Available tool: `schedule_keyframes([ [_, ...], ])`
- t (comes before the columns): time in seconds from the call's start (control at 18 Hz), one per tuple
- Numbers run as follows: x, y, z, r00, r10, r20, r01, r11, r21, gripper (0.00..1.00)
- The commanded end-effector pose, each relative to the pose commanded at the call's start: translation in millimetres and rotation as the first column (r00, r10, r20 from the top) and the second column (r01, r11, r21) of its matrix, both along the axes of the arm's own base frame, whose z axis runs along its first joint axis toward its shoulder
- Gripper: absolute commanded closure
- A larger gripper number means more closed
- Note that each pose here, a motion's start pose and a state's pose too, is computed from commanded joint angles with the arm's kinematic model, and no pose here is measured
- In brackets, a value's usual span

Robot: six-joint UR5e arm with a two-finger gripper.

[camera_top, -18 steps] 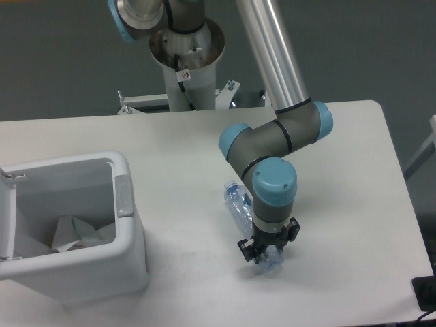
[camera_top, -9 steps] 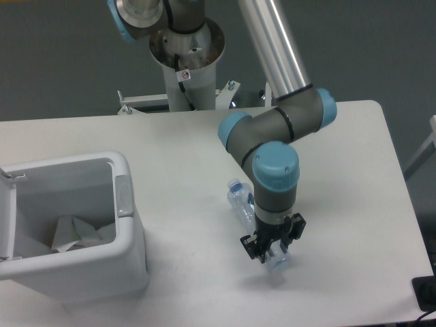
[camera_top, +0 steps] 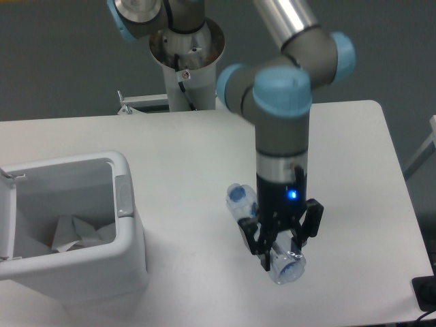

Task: Place the trash in the trash can
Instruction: 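Lift the bottle and carry it over the trash bin, then lower the bottle into the bin and open the gripper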

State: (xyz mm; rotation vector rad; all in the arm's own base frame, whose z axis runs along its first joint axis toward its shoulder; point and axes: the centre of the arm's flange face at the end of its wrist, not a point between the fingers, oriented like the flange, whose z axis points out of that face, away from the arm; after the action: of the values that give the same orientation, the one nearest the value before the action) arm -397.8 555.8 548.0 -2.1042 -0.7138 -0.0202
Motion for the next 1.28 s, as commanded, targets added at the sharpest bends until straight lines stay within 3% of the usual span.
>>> schedule_keyframes([
  [0.17,42,9,47,0.996,-0.074,-0.054,0.078,0.994,0.076,0.4],
  [0.5,144,50,72,0.97,-0.228,-0.089,0.237,0.966,0.103,0.4],
  [0.78,182,70,54,0.953,-0.295,-0.063,0.3,0.95,0.083,0.4],
  [1.0,210,96,6,0.936,-0.352,-0.008,0.352,0.935,0.029,0.4],
  [1.22,216,106,-11,0.929,-0.369,0.015,0.369,0.93,0.013,0.37],
  [1.28,221,107,-13,0.927,-0.376,0.019,0.376,0.927,0.01,0.32],
])
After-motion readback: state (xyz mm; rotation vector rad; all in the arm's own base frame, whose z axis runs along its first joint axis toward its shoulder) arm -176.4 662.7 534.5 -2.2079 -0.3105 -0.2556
